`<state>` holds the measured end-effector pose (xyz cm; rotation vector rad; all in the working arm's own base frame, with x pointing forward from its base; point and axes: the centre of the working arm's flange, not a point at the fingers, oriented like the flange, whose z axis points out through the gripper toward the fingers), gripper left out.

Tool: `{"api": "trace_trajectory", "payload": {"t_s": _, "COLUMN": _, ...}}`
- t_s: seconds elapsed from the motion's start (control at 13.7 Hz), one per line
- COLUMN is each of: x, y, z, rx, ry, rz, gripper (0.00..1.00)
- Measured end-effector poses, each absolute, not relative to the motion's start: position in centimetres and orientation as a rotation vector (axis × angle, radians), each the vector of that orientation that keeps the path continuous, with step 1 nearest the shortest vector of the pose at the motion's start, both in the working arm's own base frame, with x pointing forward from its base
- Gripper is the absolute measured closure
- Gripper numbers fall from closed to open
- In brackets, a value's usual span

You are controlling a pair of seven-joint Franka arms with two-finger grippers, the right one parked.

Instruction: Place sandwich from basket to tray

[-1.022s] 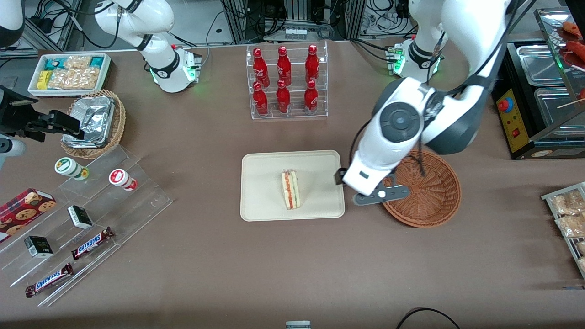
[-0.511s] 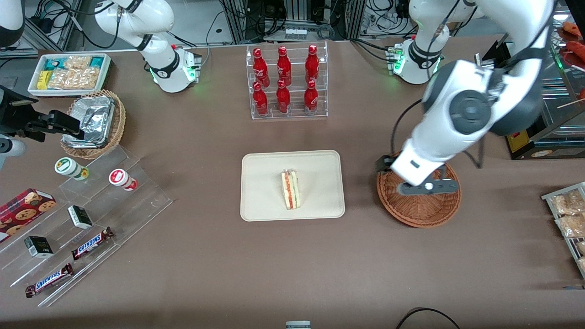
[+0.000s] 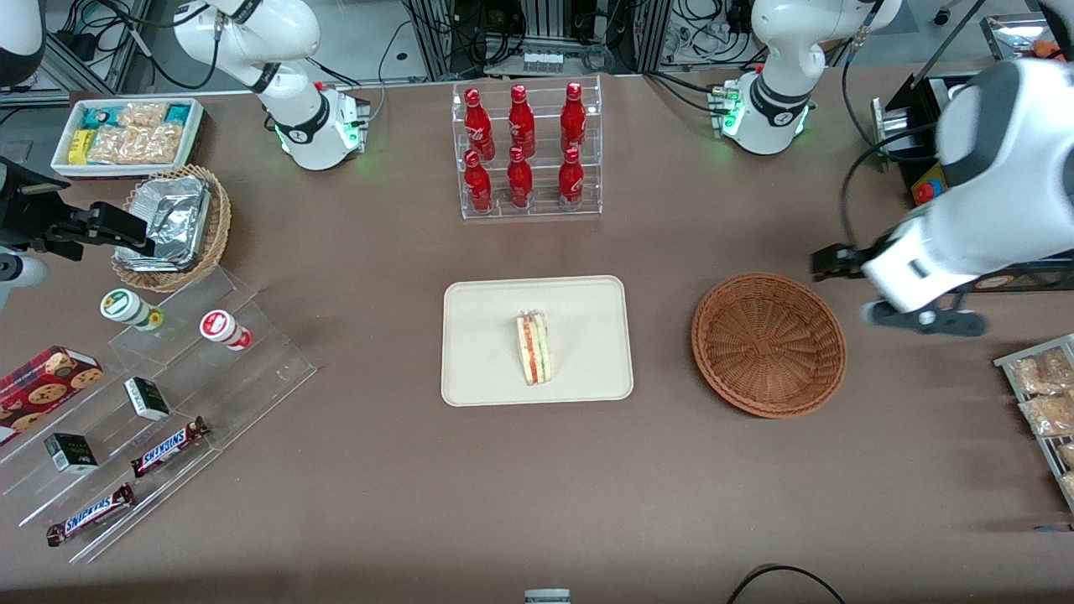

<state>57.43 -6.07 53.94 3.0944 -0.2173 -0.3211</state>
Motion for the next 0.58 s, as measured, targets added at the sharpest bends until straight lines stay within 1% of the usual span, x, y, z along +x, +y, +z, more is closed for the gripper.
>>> {"api": "trace_trajectory", "payload": {"t_s": 0.07, "x": 56.9, "y": -4.5, "z": 54.9, "rx": 3.098, "ry": -0.194, "rz": -0.327, "gripper": 0.00}}
{"api": "trace_trajectory", "payload": {"t_s": 0.22, "x": 55.8, "y": -2.6, "z": 57.0, "rx": 3.108, "ry": -0.153, "rz": -0.303, "gripper": 0.00}}
{"api": "trace_trajectory", "payload": {"t_s": 0.36, "x": 54.8, "y": -1.9, "z": 58.8, "rx": 3.116, "ry": -0.131, "rz": -0.276, "gripper": 0.00}}
{"api": "trace_trajectory", "payload": {"t_s": 0.58, "x": 54.0, "y": -1.8, "z": 60.1, "rx": 3.117, "ry": -0.170, "rz": -0.249, "gripper": 0.00}}
